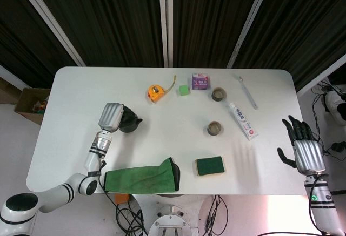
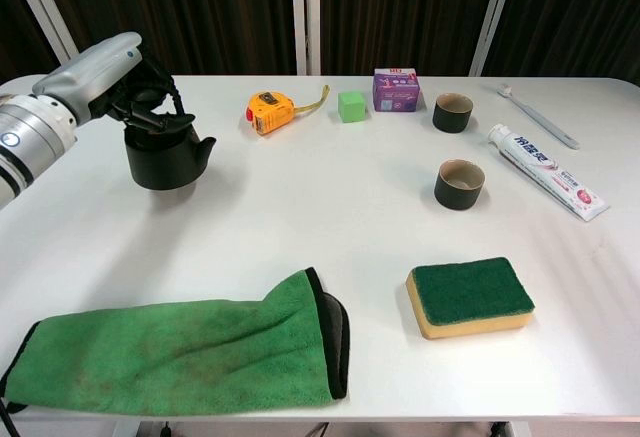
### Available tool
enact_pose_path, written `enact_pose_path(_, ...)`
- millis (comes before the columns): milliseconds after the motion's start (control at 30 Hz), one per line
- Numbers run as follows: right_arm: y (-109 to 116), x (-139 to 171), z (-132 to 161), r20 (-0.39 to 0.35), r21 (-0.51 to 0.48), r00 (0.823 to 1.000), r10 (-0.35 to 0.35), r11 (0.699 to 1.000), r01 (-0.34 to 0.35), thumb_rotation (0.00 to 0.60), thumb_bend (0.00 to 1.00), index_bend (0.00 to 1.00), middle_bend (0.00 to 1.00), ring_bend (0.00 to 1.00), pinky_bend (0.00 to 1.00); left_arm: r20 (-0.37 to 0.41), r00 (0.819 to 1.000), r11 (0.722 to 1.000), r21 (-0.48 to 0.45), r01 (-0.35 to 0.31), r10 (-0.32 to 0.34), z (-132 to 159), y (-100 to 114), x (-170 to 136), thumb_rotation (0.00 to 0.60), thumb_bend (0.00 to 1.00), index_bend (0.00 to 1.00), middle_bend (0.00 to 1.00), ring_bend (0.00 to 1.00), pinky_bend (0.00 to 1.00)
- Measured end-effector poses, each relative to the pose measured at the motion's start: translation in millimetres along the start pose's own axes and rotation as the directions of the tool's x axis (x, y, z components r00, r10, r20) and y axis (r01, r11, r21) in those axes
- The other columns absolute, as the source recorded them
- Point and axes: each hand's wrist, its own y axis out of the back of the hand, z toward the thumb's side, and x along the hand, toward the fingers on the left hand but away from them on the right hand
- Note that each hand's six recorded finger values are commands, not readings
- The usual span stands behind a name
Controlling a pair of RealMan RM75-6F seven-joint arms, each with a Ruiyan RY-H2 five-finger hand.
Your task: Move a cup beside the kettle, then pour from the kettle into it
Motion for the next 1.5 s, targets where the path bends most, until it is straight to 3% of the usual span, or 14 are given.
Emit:
enact_pose_path(300, -8.9, -4.0, 4.0, 0.002, 0.034, 0.999, 0.033, 0.999, -0.033, 0.6, 0.33, 0.0, 0.0, 0.0, 0.0, 0.002, 1.0, 1.0, -0.003, -0.006, 0.006, 0.9, 1.5, -0.1, 0.6, 0.31, 1.0, 1.0, 1.0, 0.71)
enact_pose_path(600, -28.7, -32.1, 41.0, -0.01, 0.182, 0.988, 0.156, 0.972, -0.151, 0.6, 0.33, 0.0, 0.0, 0.0, 0.0, 0.003, 1.0, 1.0, -0.003, -0.003, 0.003, 2.0, 1.8, 0.9, 0.6, 0.31, 1.0, 1.0, 1.0, 0.71)
enact_pose_path(833, -53.7, -82.9, 102.5, -0.108, 0.298, 0.953, 0.282, 0.924, -0.24, 0.6, 0.32, 0.0, 0.0, 0.0, 0.0, 0.002, 1.0, 1.0, -0.011, -0.009, 0.009, 2.6, 3.5, 3.9, 0.6, 0.31, 1.0, 1.0, 1.0, 0.71)
enact_pose_path(1033, -85.5, -109.4, 133.1, -0.123, 0.333, 0.918, 0.378, 0.887, -0.32, 0.6, 0.32, 0.0, 0.0, 0.0, 0.0, -0.002, 1.0, 1.0, -0.008, -0.007, 0.007, 0.1, 3.4, 4.8, 0.6, 0.31, 1.0, 1.0, 1.0, 0.71)
enact_pose_path(1267, -116.1, -121.3, 147.7, -0.112, 0.359, 0.89, 0.441, 0.853, -0.378, 0.6, 0.32, 0.0, 0.0, 0.0, 0.0, -0.015, 1.0, 1.0, -0.009, -0.009, 0.009, -5.9, 4.8, 4.7, 0.6, 0.31, 1.0, 1.0, 1.0, 0.71)
enact_pose_path(1500, -130.5, -130.4, 154.9, -0.102, 0.365, 0.884, 0.457, 0.843, -0.394, 0.6, 0.32, 0.0, 0.0, 0.0, 0.0, -0.013, 1.0, 1.0, -0.008, -0.008, 0.008, -5.7, 5.4, 5.3, 0.6, 0.3, 1.0, 1.0, 1.0, 0.71)
